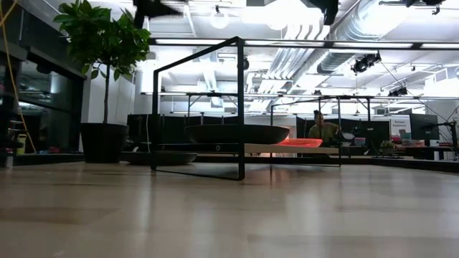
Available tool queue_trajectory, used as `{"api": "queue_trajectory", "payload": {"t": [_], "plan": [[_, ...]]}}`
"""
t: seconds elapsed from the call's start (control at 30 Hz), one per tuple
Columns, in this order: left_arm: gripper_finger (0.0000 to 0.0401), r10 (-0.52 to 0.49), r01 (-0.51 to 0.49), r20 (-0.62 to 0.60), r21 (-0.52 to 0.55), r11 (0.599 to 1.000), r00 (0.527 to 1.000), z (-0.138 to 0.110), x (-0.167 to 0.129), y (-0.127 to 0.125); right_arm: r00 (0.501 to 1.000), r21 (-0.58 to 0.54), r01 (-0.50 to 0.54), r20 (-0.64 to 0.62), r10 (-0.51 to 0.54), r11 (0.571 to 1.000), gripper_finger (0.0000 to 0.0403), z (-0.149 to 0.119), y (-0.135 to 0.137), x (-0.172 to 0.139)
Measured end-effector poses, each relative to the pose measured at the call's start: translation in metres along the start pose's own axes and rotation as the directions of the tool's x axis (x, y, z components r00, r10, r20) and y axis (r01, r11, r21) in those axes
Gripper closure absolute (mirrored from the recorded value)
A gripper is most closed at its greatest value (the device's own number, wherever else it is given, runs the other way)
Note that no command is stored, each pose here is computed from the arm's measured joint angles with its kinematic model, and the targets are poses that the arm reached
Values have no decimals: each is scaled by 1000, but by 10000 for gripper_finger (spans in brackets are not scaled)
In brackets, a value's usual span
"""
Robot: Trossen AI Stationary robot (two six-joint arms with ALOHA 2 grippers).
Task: Place and stack plates onto a shelf
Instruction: Stack the top black plate on top of the black plate on the shelf
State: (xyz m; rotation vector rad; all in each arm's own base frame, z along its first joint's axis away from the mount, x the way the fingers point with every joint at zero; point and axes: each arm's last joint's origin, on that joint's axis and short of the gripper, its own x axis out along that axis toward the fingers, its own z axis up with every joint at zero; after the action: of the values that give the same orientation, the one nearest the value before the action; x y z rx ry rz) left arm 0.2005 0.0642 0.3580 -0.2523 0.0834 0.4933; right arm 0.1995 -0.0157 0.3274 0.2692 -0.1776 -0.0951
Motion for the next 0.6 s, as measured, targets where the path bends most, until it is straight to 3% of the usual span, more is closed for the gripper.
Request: {"api": "queue_trajectory", "payload": {"t": [0.1,0.23,0.33,0.47,0.6], "plan": [[254,115,-101,-311,63,993,943,-5,15,16,1000,19,4,1,-4,1000,181,0,0,0],[259,217,-125,-613,190,974,760,-29,22,35,1000,41,6,-4,-5,999,181,0,0,0],[258,260,-59,-743,286,956,617,-58,21,46,1000,41,6,-6,-6,999,181,-1,0,0],[257,270,66,-792,363,930,548,-96,20,53,1000,41,7,-7,-6,999,181,-1,0,0],[261,273,179,-801,422,889,533,-129,20,57,1000,41,7,-7,-6,999,181,-1,0,0]]}}
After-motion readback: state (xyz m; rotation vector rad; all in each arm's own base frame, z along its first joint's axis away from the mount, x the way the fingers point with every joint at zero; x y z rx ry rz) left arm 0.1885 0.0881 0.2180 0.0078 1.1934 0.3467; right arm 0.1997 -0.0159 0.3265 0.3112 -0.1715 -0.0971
